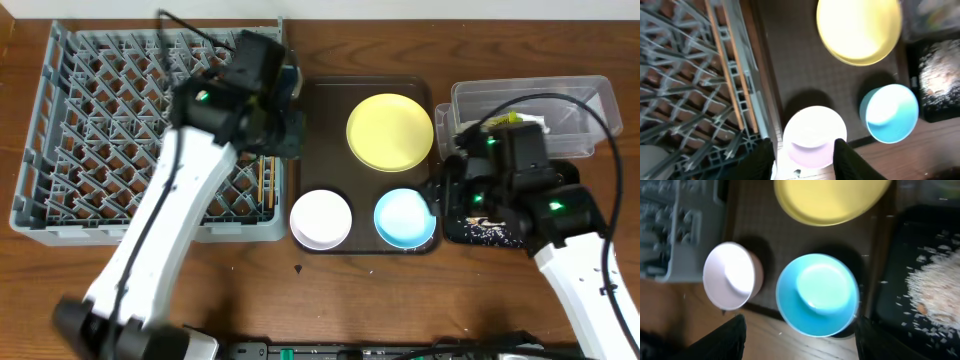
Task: Sort waste into correct bins and load items into the dishwasher
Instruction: 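Grasp the light-blue bowl rim with the left gripper and lift it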
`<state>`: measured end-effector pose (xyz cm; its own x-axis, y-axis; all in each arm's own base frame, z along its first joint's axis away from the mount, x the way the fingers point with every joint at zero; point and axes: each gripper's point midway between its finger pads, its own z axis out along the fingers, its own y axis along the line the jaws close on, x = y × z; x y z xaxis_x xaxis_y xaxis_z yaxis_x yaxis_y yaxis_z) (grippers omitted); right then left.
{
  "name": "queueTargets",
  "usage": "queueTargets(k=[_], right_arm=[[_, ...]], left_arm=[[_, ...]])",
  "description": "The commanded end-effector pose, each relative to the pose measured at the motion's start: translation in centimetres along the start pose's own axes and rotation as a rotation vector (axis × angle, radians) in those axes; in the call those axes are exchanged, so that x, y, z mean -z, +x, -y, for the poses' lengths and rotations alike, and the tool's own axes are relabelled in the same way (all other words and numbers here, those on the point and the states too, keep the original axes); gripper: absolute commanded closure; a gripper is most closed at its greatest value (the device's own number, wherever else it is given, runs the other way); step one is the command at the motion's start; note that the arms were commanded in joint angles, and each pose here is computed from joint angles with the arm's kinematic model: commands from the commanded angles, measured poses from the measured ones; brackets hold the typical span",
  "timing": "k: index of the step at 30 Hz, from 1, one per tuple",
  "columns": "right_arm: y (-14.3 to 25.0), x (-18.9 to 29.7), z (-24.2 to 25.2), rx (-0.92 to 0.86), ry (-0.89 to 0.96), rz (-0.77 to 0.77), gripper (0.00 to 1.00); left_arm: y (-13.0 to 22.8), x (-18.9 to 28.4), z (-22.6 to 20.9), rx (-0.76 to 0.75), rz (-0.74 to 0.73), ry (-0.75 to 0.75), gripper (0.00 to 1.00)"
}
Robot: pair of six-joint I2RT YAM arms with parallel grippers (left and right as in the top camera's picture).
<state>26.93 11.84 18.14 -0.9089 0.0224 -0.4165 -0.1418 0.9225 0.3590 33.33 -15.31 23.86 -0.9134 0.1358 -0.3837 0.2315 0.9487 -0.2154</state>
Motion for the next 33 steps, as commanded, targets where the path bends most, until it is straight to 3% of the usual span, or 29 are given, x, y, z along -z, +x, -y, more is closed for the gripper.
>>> queueTargets(k=[1,5,11,16,21,33], right_arm=[[1.0,-1.6,-2.0,0.106,-0.012,-0.057,0.34],[1.7,-3.7,-2.3,0.086,0.045,-0.107,0.34],[-0.5,-3.8,-2.0,0.022,0.035,-0.028,0.36],[-4.5,1.7,2.5,-0.130,0.089,0.154,0.31],[-5.5,6.4,6.6,-0.278,0.118,0.279,0.25],[-2.9,7.4,8.7,-0.379,0.163,0.218,0.18]], left_arm=[[-0.1,5.8,-0.7,-0.010,0.156,-0.054,0.56],[0.5,9.6,-0.8,-0.015,0.260,-0.069,0.44],[1.9,9.4,0.5,-0.025,0.216,0.008,0.44],[2.5,3.6,4.6,-0.097,0.063,0.141,0.44],[3.6,-2.5,8.0,-0.207,-0.076,0.145,0.44],[9.7,-17.0,10.9,-0.298,-0.433,0.090,0.44]])
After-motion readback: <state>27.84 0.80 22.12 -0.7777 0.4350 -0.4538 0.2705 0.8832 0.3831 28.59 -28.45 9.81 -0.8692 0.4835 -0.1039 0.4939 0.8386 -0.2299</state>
